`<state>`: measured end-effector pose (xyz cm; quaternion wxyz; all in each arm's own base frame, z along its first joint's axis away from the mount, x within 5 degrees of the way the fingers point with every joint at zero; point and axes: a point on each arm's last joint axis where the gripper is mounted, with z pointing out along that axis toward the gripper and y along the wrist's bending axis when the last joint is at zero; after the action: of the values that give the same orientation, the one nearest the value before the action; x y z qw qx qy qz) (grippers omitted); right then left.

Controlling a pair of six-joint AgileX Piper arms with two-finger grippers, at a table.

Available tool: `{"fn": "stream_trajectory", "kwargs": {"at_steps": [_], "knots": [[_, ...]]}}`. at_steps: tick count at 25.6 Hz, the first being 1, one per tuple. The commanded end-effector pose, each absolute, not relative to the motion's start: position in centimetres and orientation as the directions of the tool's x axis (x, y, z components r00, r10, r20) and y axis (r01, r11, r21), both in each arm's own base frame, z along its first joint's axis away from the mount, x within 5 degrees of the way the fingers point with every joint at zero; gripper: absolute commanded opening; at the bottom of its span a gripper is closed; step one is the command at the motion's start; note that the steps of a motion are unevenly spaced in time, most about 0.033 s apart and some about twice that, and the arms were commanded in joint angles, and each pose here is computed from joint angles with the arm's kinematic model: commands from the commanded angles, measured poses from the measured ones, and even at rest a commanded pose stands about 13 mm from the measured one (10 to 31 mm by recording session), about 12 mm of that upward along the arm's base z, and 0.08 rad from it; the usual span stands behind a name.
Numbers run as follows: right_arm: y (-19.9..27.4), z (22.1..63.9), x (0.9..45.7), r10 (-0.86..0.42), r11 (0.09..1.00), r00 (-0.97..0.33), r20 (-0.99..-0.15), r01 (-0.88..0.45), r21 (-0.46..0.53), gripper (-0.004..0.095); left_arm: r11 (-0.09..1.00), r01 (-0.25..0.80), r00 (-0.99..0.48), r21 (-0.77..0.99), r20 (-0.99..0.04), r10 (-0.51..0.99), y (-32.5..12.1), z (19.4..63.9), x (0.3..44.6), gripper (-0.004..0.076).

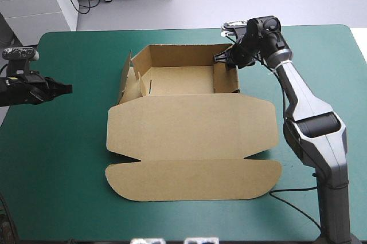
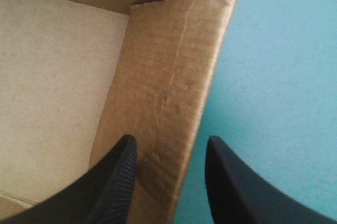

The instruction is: Fold the box

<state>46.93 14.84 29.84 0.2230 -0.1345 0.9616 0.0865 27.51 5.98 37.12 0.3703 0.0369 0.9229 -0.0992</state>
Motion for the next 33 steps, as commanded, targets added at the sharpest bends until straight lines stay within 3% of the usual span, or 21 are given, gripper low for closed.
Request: {"fn": "stream_trajectory", "kwargs": {"at_steps": [1, 4, 5, 6, 7, 11, 15, 21, 28, 33], "knots": [[14.5, 32.3, 46.5, -0.203, 0.947, -0.837, -0.507, -0.3, 0.116, 0.039, 0.977, 0.14, -0.658, -0.158, -0.752, -0.028, 5.7, 39.0, 27.2, 0.0008], [15.1, 31.1, 46.8, -0.189, 0.936, -0.856, -0.482, -0.305, 0.175, 0.0342, 0.97, 0.151, -0.659, -0.191, -0.751, -0.045, 5.4, 39.1, 27.1, 0.0008], [15.2, 31.0, 46.8, -0.184, 0.933, -0.858, -0.479, -0.306, 0.19, 0.026, 0.97, 0.151, -0.659, -0.191, -0.751, -0.045, 5.4, 39.1, 27.1, 0.0008], [15.4, 31.0, 46.7, -0.183, 0.927, -0.858, -0.479, -0.314, 0.207, 0.0063, 0.972, 0.149, -0.658, -0.182, -0.752, -0.04, 5.4, 39.0, 27.2, 0.0008], [15.5, 31.4, 46.6, -0.179, 0.923, -0.857, -0.483, -0.316, 0.22, -0.0012, 0.975, 0.14, -0.654, -0.173, -0.756, -0.041, 5.6, 39.0, 27.2, 0.0008], [15.2, 35.2, 45.0, -0.166, 0.912, -0.818, -0.551, -0.34, 0.228, -0.0004, 0.947, 0.036, -0.624, -0.319, -0.747, -0.229, 8.6, 38.2, 28.1, 0.0008], [13.2, 41.0, 42.2, -0.139, 0.911, -0.741, -0.657, -0.356, 0.21, -0.0004, 0.839, -0.025, -0.65, -0.543, -0.629, -0.426, 12.2, 36.0, 28.5, 0.0008], [10.8, 45.3, 39.9, -0.029, 0.864, -0.701, -0.712, -0.376, 0.335, -0.0004, 0.712, 0.067, -0.665, -0.699, -0.563, -0.49, 11.4, 34.6, 30.9, 0.0008], [10.1, 47.3, 38.3, -0.027, 0.869, -0.66, -0.751, -0.387, 0.309, -0.0004, 0.564, 0.313, -0.634, -0.764, -0.611, -0.475, 6.1, 36.5, 32.9, 0.0008], [10.1, 47.4, 38.3, -0.027, 0.867, -0.66, -0.751, -0.388, 0.311, -0.0004, 0.456, 0.418, -0.639, -0.786, -0.611, -0.467, 2.6, 37.5, 33.5, 0.0006]]}}
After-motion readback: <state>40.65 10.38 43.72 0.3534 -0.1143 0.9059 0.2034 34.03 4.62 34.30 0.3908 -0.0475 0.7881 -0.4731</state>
